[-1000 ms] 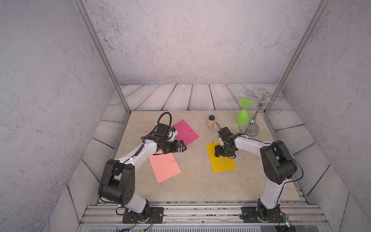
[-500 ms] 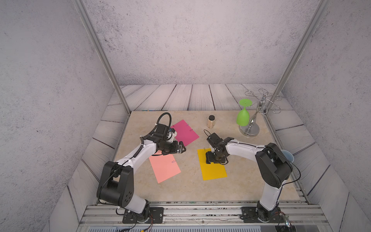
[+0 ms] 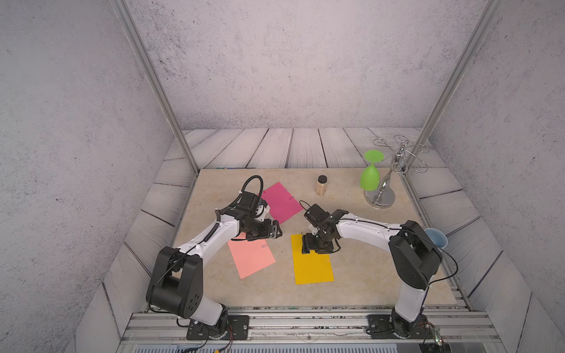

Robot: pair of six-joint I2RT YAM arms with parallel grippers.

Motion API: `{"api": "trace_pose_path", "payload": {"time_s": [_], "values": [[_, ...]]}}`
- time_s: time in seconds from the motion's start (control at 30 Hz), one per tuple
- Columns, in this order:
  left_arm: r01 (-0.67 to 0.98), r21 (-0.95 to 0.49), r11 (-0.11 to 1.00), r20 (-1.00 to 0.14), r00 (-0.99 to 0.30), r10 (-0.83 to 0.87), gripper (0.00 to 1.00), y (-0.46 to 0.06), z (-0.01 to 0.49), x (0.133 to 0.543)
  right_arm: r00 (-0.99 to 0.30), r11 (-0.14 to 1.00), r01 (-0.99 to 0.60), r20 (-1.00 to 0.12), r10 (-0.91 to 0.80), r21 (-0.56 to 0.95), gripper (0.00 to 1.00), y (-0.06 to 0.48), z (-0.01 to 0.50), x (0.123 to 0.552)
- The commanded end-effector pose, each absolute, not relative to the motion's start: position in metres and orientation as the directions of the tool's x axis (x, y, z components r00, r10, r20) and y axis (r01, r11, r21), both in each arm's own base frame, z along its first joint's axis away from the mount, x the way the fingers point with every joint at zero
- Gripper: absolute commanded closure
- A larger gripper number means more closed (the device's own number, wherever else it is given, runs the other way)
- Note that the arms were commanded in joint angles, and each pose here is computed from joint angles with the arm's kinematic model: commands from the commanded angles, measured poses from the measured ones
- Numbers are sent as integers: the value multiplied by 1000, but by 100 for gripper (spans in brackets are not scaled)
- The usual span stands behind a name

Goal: Unclip the paperclips from the documents
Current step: Move the document to the center of the board, then pick up the document from the center of the board.

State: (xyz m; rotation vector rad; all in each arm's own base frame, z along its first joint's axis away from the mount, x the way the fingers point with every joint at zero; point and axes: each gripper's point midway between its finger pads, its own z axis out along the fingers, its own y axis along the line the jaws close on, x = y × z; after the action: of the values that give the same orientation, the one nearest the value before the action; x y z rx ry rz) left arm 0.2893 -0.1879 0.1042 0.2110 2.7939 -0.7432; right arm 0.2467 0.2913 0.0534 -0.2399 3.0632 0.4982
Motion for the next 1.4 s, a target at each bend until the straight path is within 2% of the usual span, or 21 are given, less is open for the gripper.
{"api": "trace_pose_path", "payload": {"time_s": [0.0,0.13,0.23,0.33,0.53,0.8,1.1,1.37], "values": [[160,-446,881,-189,-979,83,14,-191,90,269,-975,943,-219,-96,-201,251,28,268,83,242],[164,-440,883,-147,-983,109,18,-210,81,254,-952,935,-294,-151,-267,199,28,247,87,242],[157,-426,891,-125,-986,113,22,-221,73,248,-928,930,-330,-235,-289,162,29,235,92,249],[145,-422,895,-121,-987,103,29,-231,67,246,-925,940,-307,-279,-258,147,32,222,95,256],[121,-420,899,-125,-989,75,51,-249,53,248,-946,915,-296,-218,-241,275,34,225,80,252],[78,-396,915,-124,-992,31,68,-260,26,248,-962,896,-250,-194,-190,366,38,221,64,252],[63,-392,918,-109,-994,22,72,-262,14,249,-979,891,-199,-114,-166,408,49,220,37,247],[60,-390,919,-86,-996,28,73,-264,6,249,-984,894,-177,-81,-158,412,50,220,24,242]]}}
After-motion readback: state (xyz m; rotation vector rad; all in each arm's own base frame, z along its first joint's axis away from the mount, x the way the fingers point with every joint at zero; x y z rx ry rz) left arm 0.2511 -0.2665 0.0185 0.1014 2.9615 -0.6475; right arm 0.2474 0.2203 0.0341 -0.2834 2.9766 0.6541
